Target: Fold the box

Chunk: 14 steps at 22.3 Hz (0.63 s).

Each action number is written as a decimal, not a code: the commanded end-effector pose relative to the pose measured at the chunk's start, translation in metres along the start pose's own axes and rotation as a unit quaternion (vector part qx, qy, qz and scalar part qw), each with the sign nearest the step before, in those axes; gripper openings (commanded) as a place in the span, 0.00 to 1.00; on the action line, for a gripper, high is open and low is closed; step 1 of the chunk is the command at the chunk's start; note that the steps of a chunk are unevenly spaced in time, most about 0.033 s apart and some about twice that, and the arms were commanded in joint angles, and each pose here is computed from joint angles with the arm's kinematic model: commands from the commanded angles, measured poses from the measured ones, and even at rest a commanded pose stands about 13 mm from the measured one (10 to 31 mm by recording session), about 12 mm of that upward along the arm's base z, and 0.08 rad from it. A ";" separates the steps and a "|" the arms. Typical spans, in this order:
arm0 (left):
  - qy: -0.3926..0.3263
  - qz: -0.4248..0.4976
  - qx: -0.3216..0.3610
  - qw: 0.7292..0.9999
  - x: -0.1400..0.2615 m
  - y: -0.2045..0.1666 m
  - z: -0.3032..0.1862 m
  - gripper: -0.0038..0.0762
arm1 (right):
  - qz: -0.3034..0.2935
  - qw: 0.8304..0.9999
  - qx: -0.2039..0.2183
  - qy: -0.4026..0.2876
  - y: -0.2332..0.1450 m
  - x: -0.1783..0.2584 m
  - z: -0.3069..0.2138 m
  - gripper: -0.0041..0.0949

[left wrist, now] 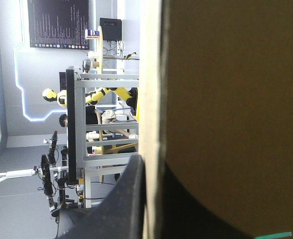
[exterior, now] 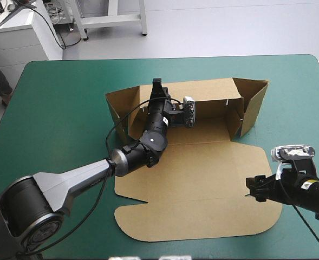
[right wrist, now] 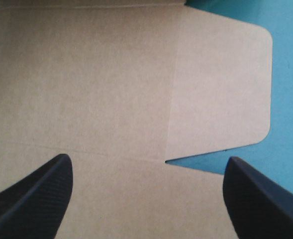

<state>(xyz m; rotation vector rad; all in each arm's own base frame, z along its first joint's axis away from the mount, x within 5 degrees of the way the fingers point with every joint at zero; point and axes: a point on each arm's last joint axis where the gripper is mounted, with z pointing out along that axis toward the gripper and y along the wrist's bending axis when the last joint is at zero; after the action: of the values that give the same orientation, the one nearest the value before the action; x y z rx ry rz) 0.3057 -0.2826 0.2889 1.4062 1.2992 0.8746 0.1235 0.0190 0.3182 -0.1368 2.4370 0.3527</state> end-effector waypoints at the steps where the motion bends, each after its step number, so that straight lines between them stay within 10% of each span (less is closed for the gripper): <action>1: -0.019 -0.018 -0.035 0.999 -0.003 0.026 -0.011 0.04 | 0.010 0.997 0.007 -0.078 0.001 -0.018 -0.008 0.81; 14: -0.007 0.006 -0.023 1.000 -0.004 0.012 -0.002 0.04 | 0.026 0.984 0.023 -0.173 -0.021 -0.186 -0.007 0.74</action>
<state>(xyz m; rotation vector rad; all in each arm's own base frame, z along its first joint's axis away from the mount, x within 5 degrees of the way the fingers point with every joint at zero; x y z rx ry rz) 0.3099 -0.2859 0.2805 1.4349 1.2729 0.9241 0.2413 0.0035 0.4154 -0.0213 2.1970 0.3156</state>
